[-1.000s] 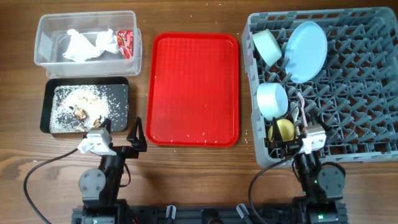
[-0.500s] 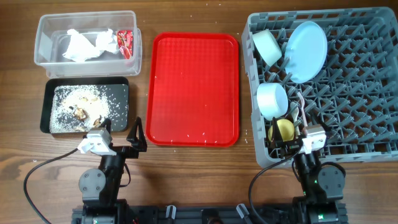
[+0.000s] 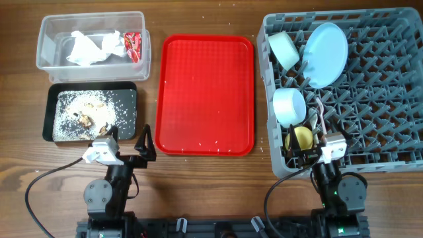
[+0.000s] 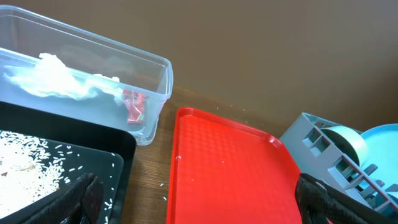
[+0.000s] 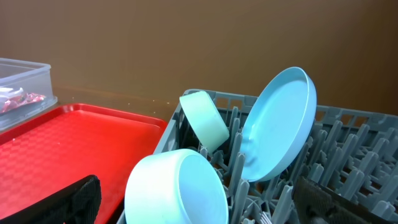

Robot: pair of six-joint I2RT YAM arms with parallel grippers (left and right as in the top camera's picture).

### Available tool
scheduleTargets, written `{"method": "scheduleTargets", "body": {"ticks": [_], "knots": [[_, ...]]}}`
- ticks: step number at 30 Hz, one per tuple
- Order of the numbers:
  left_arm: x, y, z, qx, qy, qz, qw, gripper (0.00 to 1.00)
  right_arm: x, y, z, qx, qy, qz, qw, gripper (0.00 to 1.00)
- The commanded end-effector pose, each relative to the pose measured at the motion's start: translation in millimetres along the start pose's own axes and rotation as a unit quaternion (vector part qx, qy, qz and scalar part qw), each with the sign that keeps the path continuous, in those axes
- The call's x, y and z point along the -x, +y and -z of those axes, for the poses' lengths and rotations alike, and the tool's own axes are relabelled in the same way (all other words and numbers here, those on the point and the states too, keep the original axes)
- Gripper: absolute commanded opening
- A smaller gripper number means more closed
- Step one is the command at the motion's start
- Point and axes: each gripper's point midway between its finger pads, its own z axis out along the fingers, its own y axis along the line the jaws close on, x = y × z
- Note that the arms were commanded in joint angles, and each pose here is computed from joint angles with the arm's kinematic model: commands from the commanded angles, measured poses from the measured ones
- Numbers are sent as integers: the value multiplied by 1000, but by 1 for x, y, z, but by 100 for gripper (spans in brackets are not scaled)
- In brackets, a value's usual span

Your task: Sort waste into correct bins and load items into the dishwasher rack

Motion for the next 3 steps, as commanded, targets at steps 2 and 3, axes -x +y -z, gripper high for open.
{"method": "scheduleTargets", "body": {"ticks": [2,3], "knots": [[0,2,0,4,-3,1,1000,100,2,1,1,5,-6,3,1000,100],[0,2,0,4,-2,1,1000,100,2,1,1,5,-6,3,1000,100]]}}
